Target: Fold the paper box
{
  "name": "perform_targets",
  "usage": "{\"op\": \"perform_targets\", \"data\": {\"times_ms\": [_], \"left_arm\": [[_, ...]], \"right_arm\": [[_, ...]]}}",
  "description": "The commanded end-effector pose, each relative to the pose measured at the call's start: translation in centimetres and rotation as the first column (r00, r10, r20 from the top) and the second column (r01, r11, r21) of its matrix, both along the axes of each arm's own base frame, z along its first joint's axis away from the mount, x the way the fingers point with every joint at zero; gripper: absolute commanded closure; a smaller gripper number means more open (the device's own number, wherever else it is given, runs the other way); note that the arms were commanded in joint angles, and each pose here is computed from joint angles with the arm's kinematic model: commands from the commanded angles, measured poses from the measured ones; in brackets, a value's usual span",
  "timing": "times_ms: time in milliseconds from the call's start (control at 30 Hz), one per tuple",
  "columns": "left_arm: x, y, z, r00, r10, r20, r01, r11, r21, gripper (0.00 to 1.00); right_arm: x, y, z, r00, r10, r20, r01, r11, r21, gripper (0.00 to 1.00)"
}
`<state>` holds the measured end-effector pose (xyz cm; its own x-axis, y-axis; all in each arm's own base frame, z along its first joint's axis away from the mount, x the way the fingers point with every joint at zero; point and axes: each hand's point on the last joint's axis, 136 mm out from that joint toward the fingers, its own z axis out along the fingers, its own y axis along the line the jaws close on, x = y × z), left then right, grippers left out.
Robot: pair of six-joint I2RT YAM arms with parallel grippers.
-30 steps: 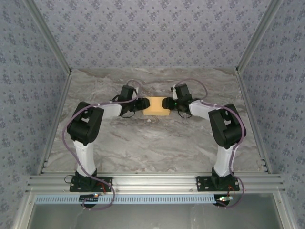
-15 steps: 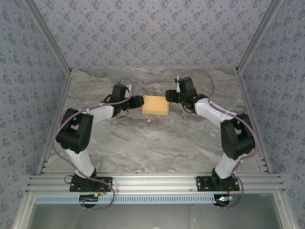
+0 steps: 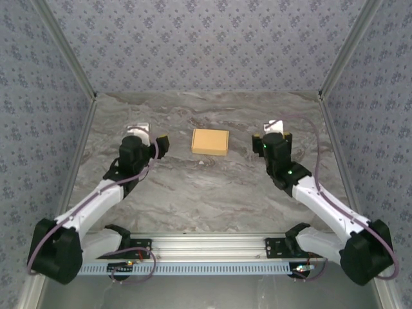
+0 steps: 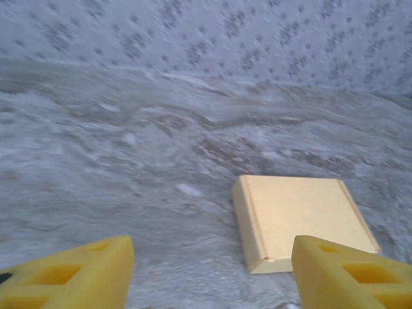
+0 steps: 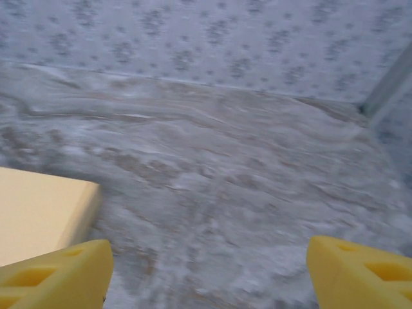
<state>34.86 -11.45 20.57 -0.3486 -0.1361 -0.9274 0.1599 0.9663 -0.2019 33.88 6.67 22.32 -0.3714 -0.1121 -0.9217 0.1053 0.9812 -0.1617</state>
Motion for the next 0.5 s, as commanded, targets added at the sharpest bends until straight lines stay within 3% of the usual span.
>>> {"op": "perform_targets", "data": {"times_ms": [0, 167, 367, 467], "left_arm": [[-0.4, 4.2, 0.5, 0.986, 0.151, 0.068, -0.157, 0.984, 0.090, 0.24], [-1.1, 7.8, -0.7, 0.973, 0.227, 0.032, -0.229, 0.971, 0.071, 0.20], [-0.8, 12.9, -4.1, 0.918, 0.394, -0.039, -0.385, 0.913, 0.137, 0.15], [0.7, 13.0, -5.7, 0.940, 0.339, -0.045, -0.326, 0.927, 0.186, 0.13]], "right_arm": [[-0.8, -3.8, 0.2, 0.986, -0.151, 0.075, 0.148, 0.988, 0.041, 0.13], [-1.6, -7.5, -2.4, 0.960, -0.275, 0.046, 0.269, 0.957, 0.105, 0.06], [-1.1, -9.4, -5.4, 0.949, -0.314, 0.004, 0.313, 0.949, 0.042, 0.02], [-0.3, -9.0, -7.5, 0.963, -0.270, -0.002, 0.270, 0.963, -0.001, 0.01]]}}
